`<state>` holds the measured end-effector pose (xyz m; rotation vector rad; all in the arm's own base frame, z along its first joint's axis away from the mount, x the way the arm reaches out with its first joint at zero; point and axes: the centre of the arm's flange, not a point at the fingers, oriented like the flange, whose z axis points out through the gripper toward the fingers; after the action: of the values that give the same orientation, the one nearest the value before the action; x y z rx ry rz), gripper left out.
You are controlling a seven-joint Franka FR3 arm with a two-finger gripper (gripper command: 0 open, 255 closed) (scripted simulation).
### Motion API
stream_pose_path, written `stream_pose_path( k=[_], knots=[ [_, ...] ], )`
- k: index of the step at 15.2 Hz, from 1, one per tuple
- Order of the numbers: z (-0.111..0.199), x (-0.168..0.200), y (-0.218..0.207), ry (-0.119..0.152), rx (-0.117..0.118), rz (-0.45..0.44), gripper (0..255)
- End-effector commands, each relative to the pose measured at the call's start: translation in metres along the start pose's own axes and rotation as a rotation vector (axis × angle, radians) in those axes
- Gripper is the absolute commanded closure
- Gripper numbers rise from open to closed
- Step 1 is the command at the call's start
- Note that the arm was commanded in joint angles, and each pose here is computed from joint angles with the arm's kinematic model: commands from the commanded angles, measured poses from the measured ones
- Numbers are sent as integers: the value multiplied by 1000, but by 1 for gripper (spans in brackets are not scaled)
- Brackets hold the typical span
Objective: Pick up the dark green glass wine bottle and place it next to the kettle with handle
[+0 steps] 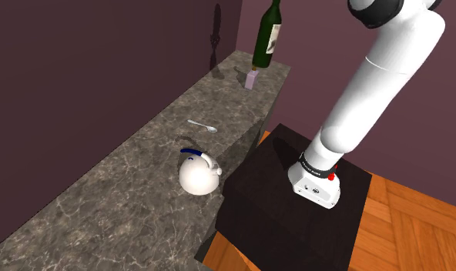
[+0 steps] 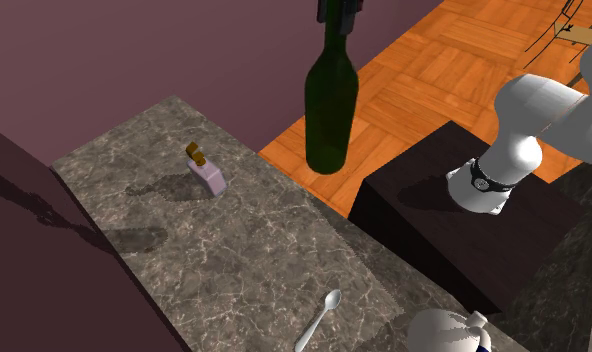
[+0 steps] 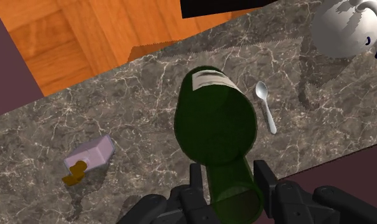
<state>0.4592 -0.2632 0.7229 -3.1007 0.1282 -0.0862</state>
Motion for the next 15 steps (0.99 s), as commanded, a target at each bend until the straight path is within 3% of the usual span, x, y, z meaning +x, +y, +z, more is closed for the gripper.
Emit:
stream_pose_path(
  k=[1,15],
  knots=[
    [-1,2,-24,0,-1,3,255],
    [6,8,-209,0,-1,3,255]
  ],
)
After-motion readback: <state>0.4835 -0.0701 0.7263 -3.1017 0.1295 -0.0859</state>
